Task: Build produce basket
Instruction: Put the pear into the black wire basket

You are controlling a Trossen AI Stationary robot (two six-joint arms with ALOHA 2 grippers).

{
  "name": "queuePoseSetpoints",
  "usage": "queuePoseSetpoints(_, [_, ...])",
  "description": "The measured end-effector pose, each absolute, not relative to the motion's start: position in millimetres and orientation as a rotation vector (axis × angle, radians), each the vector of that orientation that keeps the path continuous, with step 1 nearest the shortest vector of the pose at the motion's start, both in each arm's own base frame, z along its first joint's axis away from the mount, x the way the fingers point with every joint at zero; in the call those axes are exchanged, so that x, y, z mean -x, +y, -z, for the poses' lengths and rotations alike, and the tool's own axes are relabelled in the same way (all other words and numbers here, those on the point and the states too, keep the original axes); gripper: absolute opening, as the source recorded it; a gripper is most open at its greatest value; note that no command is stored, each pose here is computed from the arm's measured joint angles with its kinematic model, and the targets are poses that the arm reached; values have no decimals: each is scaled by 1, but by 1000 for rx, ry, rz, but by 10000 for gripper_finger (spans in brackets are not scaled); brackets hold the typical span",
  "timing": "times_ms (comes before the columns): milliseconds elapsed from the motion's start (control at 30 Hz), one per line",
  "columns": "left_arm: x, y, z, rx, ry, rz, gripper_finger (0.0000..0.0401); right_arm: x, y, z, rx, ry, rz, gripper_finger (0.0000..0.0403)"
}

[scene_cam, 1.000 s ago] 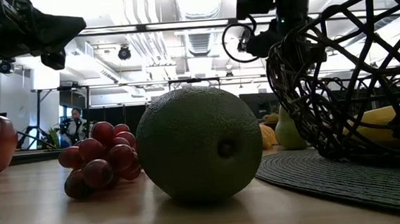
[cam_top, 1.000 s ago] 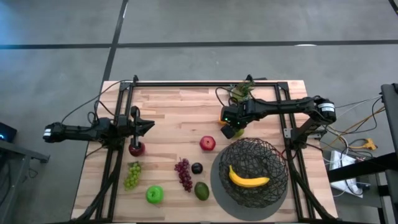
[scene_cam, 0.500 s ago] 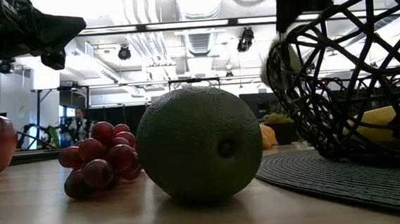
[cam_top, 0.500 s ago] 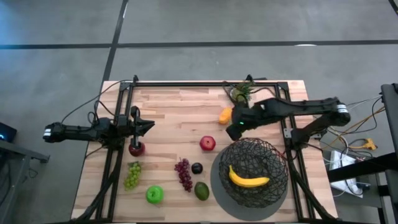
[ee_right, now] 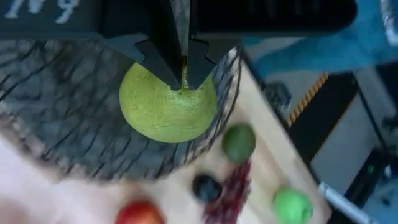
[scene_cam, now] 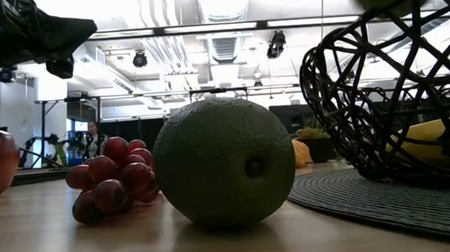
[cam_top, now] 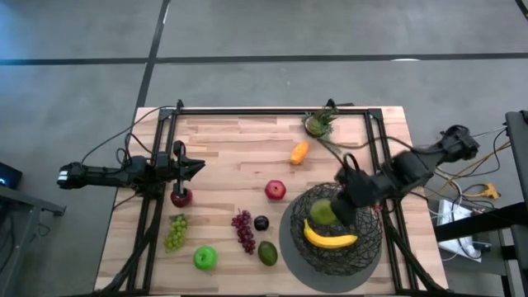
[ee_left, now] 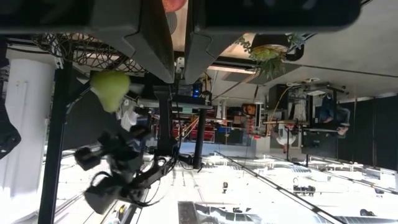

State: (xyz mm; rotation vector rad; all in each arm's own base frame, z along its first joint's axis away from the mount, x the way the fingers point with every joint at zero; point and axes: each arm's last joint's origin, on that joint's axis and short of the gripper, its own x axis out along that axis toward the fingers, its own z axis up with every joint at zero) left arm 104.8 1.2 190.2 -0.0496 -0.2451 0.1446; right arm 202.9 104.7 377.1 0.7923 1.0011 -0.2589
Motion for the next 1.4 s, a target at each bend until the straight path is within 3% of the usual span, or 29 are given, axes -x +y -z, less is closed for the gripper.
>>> queuePoseSetpoints(233, [-105,1,-190,49,-245,-145,22,-197,136,-347,-769,1121,296,9])
queuePoseSetpoints(467, [-105,1,-190,49,-245,-145,22,-192,136,-304,-738,1203,441,9])
queuePoseSetpoints(1100, [-105,1,-190,50,-246,-145,22,-188,131,-251,-762,1192,556,10])
queuePoseSetpoints(1400, [-105,1,-190,51,-246,-144,22,-186,126,-245,-769,1132,661,41])
